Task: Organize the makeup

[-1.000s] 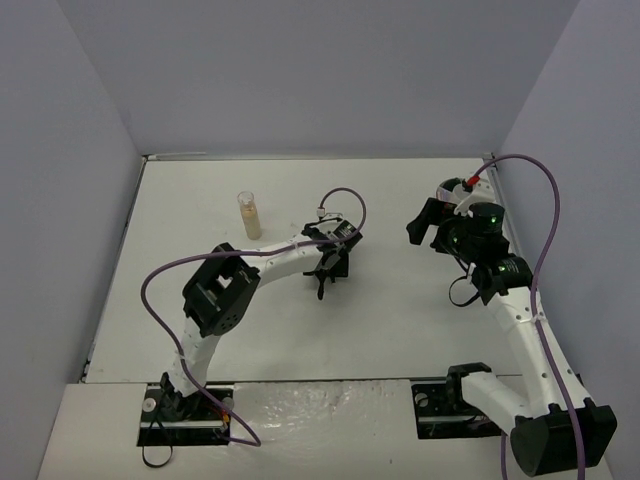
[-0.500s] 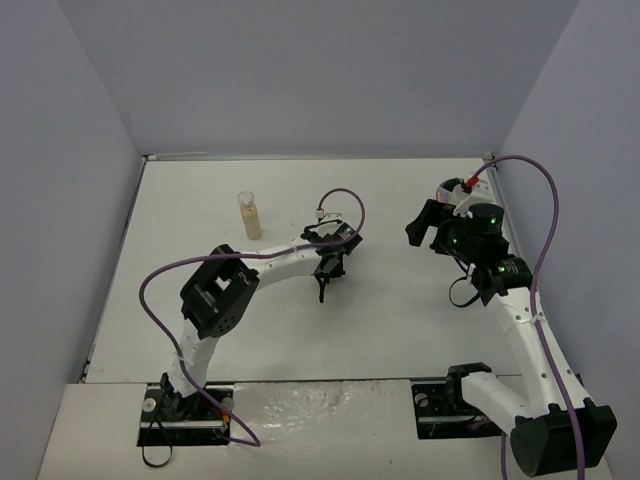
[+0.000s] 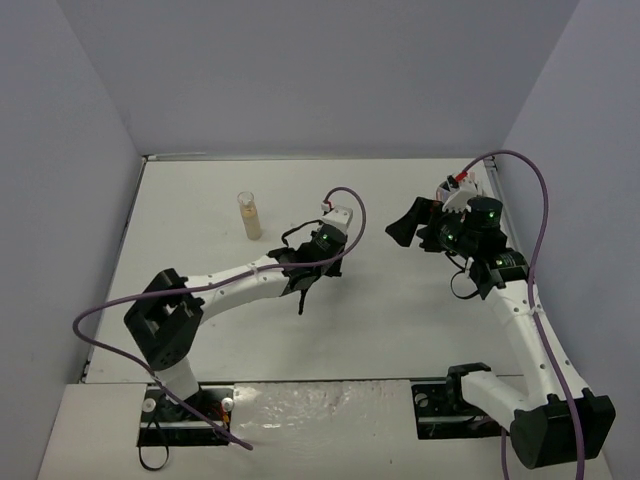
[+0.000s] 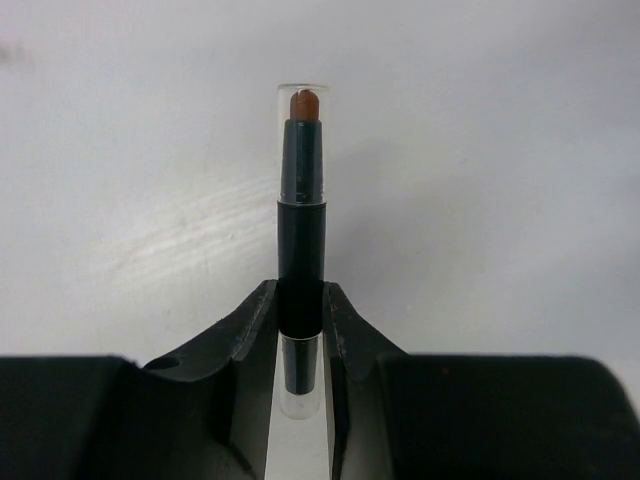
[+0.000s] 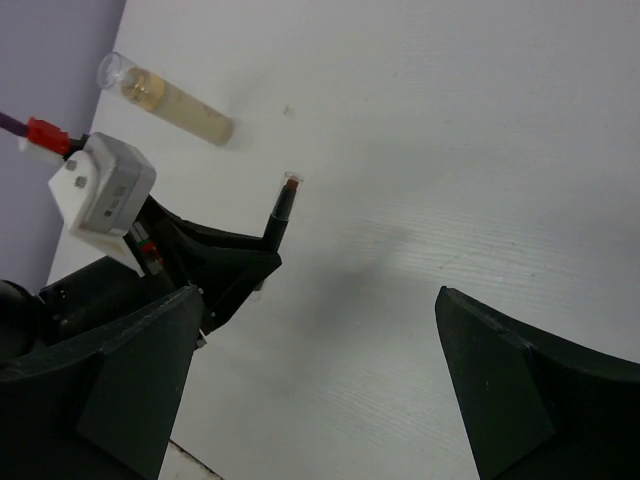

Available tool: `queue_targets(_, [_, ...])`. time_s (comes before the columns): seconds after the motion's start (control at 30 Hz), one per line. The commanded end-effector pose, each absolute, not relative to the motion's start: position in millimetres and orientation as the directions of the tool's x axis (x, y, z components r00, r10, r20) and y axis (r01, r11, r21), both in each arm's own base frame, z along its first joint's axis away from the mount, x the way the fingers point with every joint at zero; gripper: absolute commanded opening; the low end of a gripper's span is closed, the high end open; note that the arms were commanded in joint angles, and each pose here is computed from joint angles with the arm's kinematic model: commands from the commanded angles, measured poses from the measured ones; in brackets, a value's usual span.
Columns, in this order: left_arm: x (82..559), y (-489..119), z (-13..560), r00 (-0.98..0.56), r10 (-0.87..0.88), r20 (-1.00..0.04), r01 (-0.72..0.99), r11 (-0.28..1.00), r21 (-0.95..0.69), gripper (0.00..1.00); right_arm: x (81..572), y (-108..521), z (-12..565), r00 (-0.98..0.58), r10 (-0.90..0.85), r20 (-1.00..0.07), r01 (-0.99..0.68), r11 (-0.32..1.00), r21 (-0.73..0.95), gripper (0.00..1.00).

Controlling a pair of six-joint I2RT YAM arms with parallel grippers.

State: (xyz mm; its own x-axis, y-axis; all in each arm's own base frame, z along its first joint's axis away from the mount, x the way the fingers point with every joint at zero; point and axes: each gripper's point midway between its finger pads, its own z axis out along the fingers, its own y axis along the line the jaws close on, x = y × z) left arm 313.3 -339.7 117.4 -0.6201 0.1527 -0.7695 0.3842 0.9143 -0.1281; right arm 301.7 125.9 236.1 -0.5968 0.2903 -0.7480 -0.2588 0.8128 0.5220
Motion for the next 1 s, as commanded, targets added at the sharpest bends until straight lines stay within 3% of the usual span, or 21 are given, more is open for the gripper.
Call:
queue_targets(0.0, [319,-388,236,-0.252,0.089,-0.963,0.624,0.776,-0.092,0.00,306,156,289,-0.547,0.308,-0.778,-0.424,0.700,0.575,0.98])
queue_targets(0.1, [303,-402,265,-0.147,0.063,-0.987,0.691,0.720,-0.057,0.00,309,162,293,-0.549,0.321,-0.772,-0.429,0.684,0.590,0.96])
queue_targets(0.37, [282,-427,304,-0.052,0.007,-0.999,0.762,0.647,-0.035,0.00,314,167,298,-0.540,0.335,-0.772,-0.445,0.664,0.600,0.88])
queue_targets(0.97, [288,-442,322,-0.019,-0.046,-0.999,0.766,0.642,-0.044,0.00,309,169,274,-0.580,0.315,-0.751,-0.433,0.662,0.612,0.40])
